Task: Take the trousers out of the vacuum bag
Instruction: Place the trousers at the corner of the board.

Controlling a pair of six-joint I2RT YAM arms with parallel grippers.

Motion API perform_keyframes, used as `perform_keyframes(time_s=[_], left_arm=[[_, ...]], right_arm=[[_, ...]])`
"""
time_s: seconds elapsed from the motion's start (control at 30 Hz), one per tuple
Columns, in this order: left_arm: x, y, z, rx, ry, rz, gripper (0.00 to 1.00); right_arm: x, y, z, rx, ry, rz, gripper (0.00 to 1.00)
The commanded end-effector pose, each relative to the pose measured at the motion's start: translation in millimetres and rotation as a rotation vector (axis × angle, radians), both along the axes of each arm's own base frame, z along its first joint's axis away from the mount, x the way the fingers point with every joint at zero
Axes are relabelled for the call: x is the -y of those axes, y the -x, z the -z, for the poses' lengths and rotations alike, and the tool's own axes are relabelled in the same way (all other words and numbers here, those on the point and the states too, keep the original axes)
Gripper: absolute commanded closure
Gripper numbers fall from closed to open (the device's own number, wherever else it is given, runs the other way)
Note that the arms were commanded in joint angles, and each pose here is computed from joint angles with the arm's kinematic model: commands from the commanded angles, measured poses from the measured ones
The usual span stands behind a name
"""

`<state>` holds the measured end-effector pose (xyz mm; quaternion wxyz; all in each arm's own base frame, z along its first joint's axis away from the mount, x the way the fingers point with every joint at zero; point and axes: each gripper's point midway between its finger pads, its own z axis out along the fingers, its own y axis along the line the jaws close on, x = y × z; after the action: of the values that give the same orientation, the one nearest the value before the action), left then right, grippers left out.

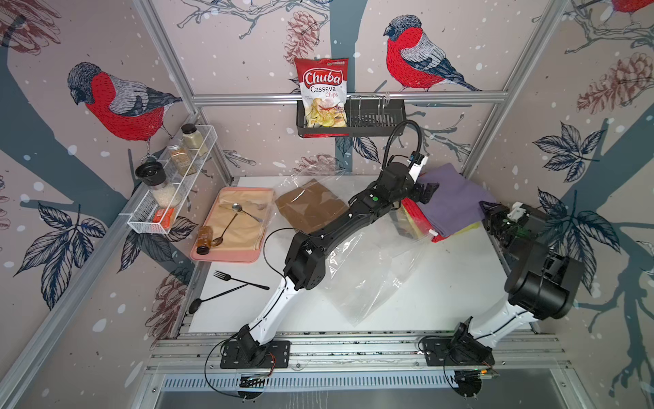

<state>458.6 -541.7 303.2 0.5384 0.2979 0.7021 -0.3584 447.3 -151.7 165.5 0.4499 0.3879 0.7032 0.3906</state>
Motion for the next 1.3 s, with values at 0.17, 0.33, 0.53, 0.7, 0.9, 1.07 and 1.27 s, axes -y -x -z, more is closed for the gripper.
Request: perform_keyframes(time_s=[0.17, 0.33, 0.53, 0.7, 0.9, 1.07, 1.27], left_arm=[[-17, -20, 23, -0.075, -0.006, 0.043, 0.14], [-20, -23, 31, -0.083, -0.006, 0.096, 0.31], [-20, -29, 48, -0.113, 0.006, 0.130, 0.33], [-13, -25, 59, -0.141, 0.023, 0.188, 0.42], [-11, -29, 71, -0.161, 0.040, 0.204, 0.57], [-10, -31, 78, -0.192, 0.077, 0.227, 0.56], [-9, -33, 80, -0.198, 0.084, 0.222, 0.21]], right_arm=[[1, 8, 1, -0.075, 0.146, 0.024, 0.27], [-4, 17, -1, -0.097, 0.187, 0.034, 0.26], [-2, 36, 3, -0.145, 0.242, 0.082, 0.18], [-3, 47, 4, -0.158, 0.252, 0.095, 0.13], [-8, 57, 5, -0.166, 0.260, 0.096, 0.13], [-10, 67, 4, -0.176, 0.283, 0.098, 0.13], [-13, 73, 3, -0.167, 0.286, 0.096, 0.13]])
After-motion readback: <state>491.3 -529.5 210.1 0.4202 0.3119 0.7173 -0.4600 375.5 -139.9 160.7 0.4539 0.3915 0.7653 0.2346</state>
